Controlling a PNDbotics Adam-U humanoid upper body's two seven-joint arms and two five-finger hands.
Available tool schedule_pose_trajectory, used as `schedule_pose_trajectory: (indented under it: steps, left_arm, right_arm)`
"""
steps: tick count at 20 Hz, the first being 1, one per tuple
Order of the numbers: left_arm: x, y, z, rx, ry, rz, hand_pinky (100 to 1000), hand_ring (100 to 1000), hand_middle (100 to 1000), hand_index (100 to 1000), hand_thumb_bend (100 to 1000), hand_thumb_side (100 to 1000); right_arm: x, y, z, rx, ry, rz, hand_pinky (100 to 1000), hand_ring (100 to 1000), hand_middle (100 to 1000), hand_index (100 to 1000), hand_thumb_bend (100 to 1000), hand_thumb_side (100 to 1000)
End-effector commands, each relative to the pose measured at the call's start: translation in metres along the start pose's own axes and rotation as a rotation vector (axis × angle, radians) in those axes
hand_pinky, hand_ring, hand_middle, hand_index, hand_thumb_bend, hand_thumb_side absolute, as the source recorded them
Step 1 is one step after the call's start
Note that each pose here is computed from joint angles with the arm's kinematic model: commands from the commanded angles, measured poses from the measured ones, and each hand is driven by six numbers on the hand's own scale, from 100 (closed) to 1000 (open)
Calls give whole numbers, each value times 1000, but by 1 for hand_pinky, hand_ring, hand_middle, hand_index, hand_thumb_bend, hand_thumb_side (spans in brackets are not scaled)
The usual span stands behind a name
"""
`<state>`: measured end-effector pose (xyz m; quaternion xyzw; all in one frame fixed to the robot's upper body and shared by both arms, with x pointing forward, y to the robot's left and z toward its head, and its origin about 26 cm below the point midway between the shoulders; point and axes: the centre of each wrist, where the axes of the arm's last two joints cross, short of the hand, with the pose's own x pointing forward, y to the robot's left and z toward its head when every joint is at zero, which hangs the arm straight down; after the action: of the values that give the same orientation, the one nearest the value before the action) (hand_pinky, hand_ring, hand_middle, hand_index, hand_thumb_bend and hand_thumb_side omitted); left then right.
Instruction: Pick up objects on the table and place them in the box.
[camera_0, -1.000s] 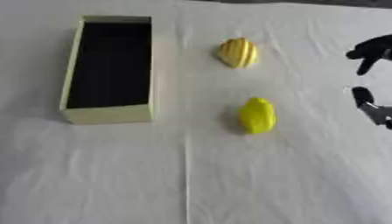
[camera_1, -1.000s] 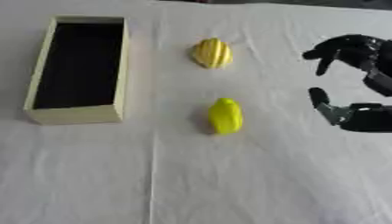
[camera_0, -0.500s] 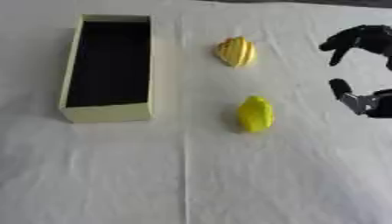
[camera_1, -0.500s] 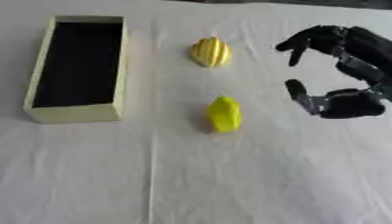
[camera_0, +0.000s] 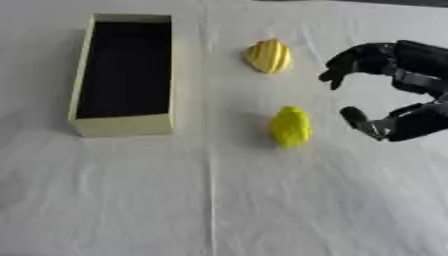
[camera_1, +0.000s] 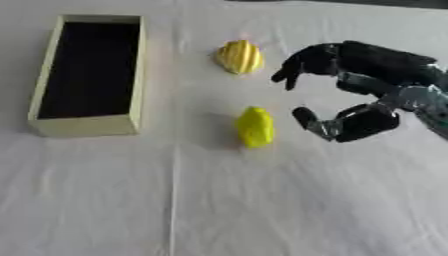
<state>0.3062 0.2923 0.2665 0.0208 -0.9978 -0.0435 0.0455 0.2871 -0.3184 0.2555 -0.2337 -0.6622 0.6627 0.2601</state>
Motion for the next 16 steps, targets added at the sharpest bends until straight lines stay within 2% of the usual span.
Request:
schedule_pose_trajectory:
  steps: [1, 3, 6, 10, 16]
  left_arm:
    - [4, 0, -8, -17, -25, 4, 793, 806, 737, 868, 100, 599]
    - [4, -1, -8, -18, -24, 10, 793, 806, 736, 868, 100, 603]
    - [3, -4, -9, -22, -21, 27, 793, 806, 735, 868, 100, 610]
    - [3, -5, -10, -22, -19, 36, 792, 805, 732, 867, 100, 610]
    - [3, -6, -7, -22, -5, 39, 791, 803, 726, 867, 100, 611]
  right_arm:
    - [5, -6, -3, 45, -14, 7, 922, 883, 651, 865, 100, 171]
    - [6, -5, -6, 76, -26, 2, 929, 886, 659, 857, 100, 164]
    - [6, 0, -8, 129, -39, -11, 944, 898, 671, 870, 100, 211]
    - [4, -5, -10, 175, -46, -4, 949, 902, 678, 878, 100, 229]
    - [-2, -10, -13, 169, -33, 7, 952, 906, 696, 895, 100, 208]
